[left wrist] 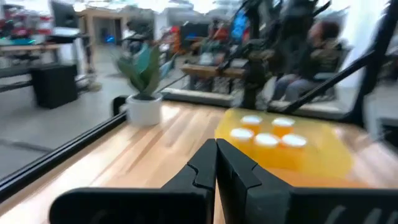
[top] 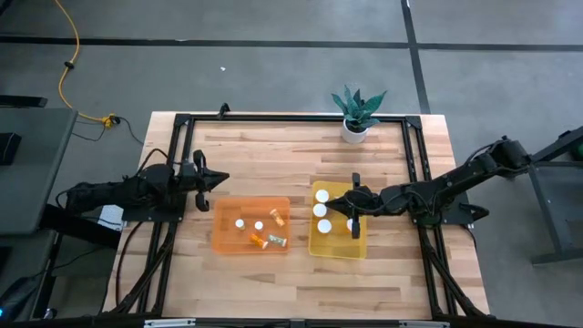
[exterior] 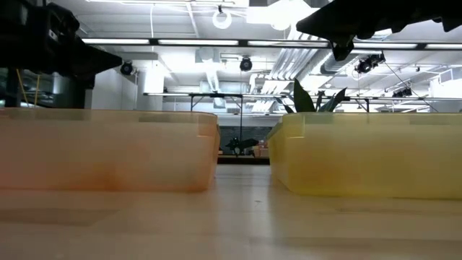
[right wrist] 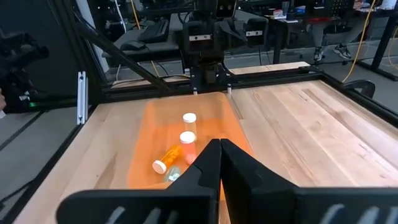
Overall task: Pick and place medicine bottles into bin by pill shape (circle, oval)
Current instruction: Return to Home Position
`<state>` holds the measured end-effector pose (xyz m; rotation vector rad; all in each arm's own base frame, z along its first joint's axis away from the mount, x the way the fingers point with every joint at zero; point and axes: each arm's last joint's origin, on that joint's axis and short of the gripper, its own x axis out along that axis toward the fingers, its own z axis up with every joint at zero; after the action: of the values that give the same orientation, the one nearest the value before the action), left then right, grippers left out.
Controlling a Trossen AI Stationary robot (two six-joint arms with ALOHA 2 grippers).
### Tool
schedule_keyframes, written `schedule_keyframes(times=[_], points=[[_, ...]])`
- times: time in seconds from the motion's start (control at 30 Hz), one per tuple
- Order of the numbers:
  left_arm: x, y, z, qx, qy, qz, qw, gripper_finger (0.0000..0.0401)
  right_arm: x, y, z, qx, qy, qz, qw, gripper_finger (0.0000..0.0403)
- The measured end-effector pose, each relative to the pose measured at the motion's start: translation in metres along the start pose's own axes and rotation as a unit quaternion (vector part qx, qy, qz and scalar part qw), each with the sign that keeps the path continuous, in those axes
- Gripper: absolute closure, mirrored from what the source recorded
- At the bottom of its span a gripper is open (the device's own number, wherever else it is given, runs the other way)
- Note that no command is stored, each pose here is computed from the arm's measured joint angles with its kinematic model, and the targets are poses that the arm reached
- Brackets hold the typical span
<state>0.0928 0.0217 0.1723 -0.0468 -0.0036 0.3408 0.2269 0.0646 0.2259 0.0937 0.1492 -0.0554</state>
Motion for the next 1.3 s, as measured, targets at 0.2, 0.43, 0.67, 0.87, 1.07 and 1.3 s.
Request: schedule_keyframes(times=[0.2, 0.43, 0.67, 0.87, 1.07, 1.3], points=[[0.002, 0.004, -0.004, -0.041, -0.01, -0.029, 0.999, 0.0401, -0.01, -0.003, 0.006, -0.008, 0.003, 0.003, 1.0, 0.0402], [0.002, 0.006, -0.004, -0.05, -0.012, -0.013, 0.999, 0.0401, -0.045, -0.018, -0.003, 0.014, -0.028, 0.003, 0.999, 0.0403], [0.002, 0.006, -0.004, -0.042, -0.012, -0.012, 0.999, 0.0401, -0.089, -0.044, -0.009, 0.056, -0.106, -0.008, 0.993, 0.0403], [0.002, 0.006, -0.004, -0.041, -0.012, -0.012, 0.999, 0.0401, -0.118, -0.056, -0.011, 0.092, -0.116, -0.006, 0.989, 0.0403], [0.002, 0.006, -0.004, -0.041, -0.012, -0.011, 0.999, 0.0401, -0.12, -0.055, -0.029, 0.074, -0.141, 0.023, 0.987, 0.0403], [0.002, 0.006, -0.004, -0.041, -0.012, -0.011, 0.999, 0.0401, -0.12, -0.056, -0.045, 0.051, -0.159, 0.062, 0.984, 0.0403]])
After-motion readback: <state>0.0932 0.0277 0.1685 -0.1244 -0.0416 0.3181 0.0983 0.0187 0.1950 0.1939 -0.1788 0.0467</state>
